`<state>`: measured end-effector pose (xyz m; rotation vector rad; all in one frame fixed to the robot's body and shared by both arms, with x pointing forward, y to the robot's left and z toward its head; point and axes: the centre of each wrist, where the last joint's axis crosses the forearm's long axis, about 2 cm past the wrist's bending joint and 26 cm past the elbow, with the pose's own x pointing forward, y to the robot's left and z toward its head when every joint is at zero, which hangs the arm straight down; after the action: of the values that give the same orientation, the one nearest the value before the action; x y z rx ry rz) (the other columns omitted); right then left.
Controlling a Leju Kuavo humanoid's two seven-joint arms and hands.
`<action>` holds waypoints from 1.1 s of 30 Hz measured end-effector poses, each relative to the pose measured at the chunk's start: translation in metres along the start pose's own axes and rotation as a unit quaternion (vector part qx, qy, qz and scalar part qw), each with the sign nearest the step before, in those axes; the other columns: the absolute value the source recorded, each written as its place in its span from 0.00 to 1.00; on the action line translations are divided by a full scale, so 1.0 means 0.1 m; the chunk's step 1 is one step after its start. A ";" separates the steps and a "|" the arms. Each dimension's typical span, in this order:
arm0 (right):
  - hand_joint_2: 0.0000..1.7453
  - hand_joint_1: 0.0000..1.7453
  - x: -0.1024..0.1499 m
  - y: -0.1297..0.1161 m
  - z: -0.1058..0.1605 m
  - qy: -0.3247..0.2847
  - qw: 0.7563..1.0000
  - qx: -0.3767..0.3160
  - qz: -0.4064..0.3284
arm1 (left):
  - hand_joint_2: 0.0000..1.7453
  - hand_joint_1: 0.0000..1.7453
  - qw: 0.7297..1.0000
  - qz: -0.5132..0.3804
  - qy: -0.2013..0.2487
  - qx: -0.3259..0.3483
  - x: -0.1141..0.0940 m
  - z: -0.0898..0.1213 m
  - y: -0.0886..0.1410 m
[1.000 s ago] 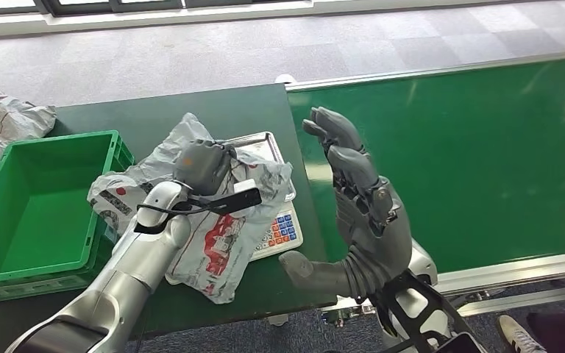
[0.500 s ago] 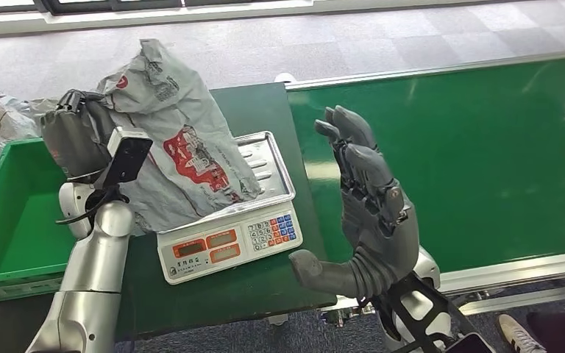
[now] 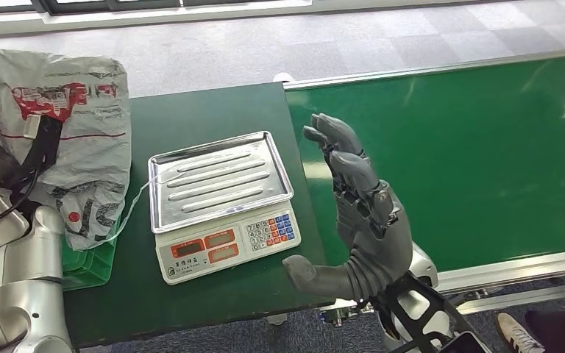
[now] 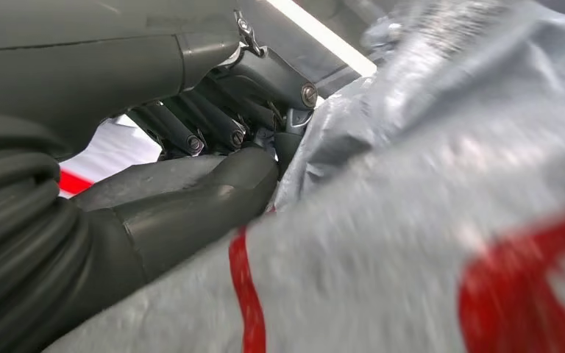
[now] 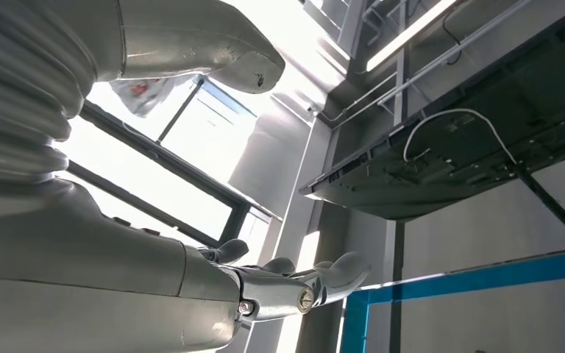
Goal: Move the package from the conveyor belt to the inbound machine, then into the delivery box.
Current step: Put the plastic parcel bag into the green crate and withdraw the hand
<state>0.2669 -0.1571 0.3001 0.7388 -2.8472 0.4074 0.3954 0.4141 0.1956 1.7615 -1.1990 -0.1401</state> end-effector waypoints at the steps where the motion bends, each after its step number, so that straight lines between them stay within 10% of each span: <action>1: 1.00 0.00 0.00 0.00 0.00 0.000 1.000 0.001 -0.001 | 1.00 0.27 1.000 -0.009 0.014 -0.007 -0.07 -0.02 -0.03; 2: 1.00 0.00 0.00 0.00 0.00 0.000 1.000 0.001 -0.001 | 1.00 0.01 0.999 -0.018 0.027 -0.014 -0.15 -0.04 -0.06; 5: 1.00 0.00 0.00 0.00 0.00 0.000 1.000 0.004 -0.003 | 1.00 0.00 0.997 -0.044 0.058 -0.037 -0.35 -0.04 -0.14; 9: 1.00 0.00 0.00 0.00 0.00 0.000 1.000 0.004 -0.005 | 0.00 0.00 0.993 -0.066 0.075 -0.058 -0.51 -0.01 -0.21; 25: 1.00 0.00 -0.03 0.02 0.02 0.007 1.000 0.007 -0.013 | 0.00 0.00 0.997 -0.019 0.071 -0.039 -0.91 0.05 -0.11; 29: 1.00 0.00 -0.06 0.03 0.04 0.012 1.000 0.009 -0.013 | 0.00 0.00 0.990 0.119 -0.032 0.071 -0.95 -0.02 0.08; 31: 1.00 0.00 -0.07 0.04 0.04 0.014 1.000 0.005 -0.012 | 0.00 0.00 0.966 0.202 -0.006 0.164 -1.00 0.03 0.17; 33: 1.00 0.00 -0.09 0.04 0.03 0.016 1.000 -0.001 -0.006 | 0.50 0.00 0.922 0.293 0.057 0.246 -0.96 0.08 0.29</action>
<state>0.2724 -0.1502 0.2937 0.7429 -2.8111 0.4105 0.3225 0.4814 0.1758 1.7012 -1.7211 0.6606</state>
